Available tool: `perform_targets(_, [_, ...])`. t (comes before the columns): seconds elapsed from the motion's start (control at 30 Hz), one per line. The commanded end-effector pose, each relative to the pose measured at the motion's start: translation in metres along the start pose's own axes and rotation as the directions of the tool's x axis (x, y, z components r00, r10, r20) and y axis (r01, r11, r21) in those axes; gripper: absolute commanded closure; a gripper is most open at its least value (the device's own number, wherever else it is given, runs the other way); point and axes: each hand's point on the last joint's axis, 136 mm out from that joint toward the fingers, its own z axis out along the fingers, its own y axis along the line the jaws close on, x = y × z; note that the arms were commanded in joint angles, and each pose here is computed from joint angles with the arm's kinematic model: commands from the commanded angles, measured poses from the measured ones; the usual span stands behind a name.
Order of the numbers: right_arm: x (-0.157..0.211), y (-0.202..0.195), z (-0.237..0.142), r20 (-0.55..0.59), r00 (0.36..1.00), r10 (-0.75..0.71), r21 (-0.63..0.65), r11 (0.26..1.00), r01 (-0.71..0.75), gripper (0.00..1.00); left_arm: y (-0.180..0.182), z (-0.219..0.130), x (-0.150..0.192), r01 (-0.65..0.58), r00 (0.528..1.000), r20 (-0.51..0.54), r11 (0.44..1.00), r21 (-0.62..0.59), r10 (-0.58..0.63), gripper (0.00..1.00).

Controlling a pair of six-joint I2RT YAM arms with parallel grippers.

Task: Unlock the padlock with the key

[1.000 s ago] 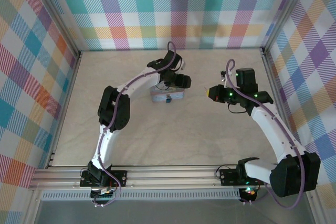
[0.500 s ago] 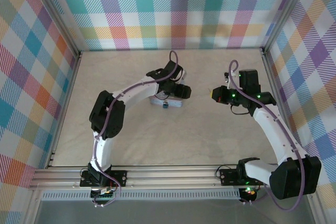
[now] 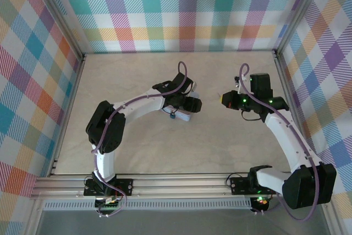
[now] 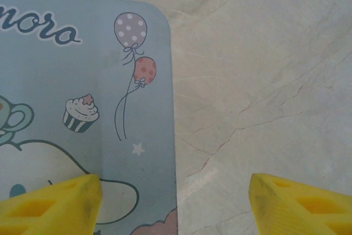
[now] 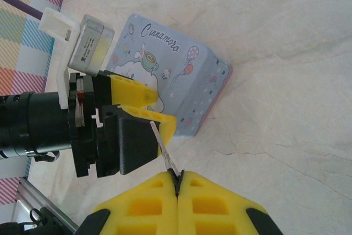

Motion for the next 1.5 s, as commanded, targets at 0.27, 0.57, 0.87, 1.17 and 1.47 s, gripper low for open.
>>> perform_targets(0.27, [0.008,0.006,0.021,-0.065,0.997,0.049,-0.114,0.992,-0.056,1.0,0.008,-0.073,-0.012,0.02,0.985,0.173,0.999,-0.051,-0.011,0.2])
perform_targets(0.57, [0.016,0.015,0.056,-0.134,0.989,0.054,-0.166,0.983,-0.076,1.0,0.039,-0.106,0.013,0.006,0.925,0.38,0.998,-0.064,0.019,0.18])
perform_targets(0.87, [0.02,0.032,0.098,-0.201,0.979,0.027,-0.206,0.976,-0.069,1.0,0.066,-0.134,0.037,0.006,0.851,0.521,0.992,-0.129,0.063,0.0])
perform_targets(1.17, [0.016,0.053,0.139,-0.238,0.97,0.04,-0.3,0.947,-0.113,1.0,0.082,-0.119,0.054,0.046,0.889,0.455,0.999,0.022,-0.051,0.0])
perform_targets(1.47, [0.014,0.06,0.174,-0.291,0.956,0.029,-0.317,0.94,-0.125,1.0,0.085,-0.097,0.062,0.073,0.919,0.374,0.985,0.153,-0.126,0.06])
